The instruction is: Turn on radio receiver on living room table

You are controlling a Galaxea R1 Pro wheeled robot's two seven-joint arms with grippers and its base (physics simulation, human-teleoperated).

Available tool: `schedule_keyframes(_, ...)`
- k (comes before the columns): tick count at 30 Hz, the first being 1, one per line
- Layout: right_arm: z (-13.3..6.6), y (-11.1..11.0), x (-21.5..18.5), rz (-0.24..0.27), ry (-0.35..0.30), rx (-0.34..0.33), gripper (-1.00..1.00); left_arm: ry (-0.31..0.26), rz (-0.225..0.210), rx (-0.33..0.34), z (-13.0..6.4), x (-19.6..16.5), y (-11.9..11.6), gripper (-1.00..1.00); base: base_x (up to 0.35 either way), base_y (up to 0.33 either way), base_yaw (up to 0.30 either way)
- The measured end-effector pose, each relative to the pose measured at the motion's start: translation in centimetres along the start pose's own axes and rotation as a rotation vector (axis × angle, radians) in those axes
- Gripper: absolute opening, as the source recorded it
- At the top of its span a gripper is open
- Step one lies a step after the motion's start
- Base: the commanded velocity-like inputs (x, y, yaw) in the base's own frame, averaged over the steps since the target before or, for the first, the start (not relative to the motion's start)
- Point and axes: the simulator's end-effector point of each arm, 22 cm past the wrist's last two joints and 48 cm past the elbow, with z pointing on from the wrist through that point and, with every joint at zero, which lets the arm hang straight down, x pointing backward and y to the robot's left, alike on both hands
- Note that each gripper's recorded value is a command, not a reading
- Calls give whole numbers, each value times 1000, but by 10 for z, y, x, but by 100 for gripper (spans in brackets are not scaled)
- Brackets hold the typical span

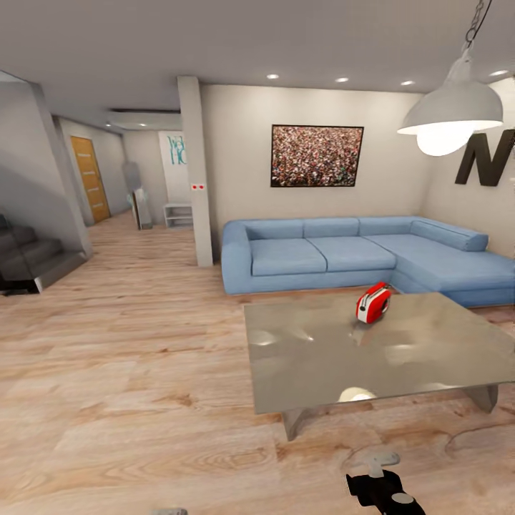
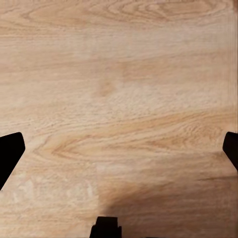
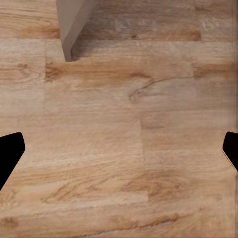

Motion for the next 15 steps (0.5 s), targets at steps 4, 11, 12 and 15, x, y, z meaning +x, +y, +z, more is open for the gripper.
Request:
schedule_keyframes(4,0,0,0,0,0,1,100,0,0,0,0,0,1,100,9,-331,0)
schedule_keyframes(11,0,0,0,1,1,1,100,-1,0,-2,0,0,1,100,1,-332,-49)
schedule_keyframes(12,0,0,0,1,0,1,100,-1,0,-2,0,0,1,100,0,-331,-124)
schedule_keyframes(15,0,0,0,1,0,1,100,0,0,-2,0,0,1,100,46,-238,-67)
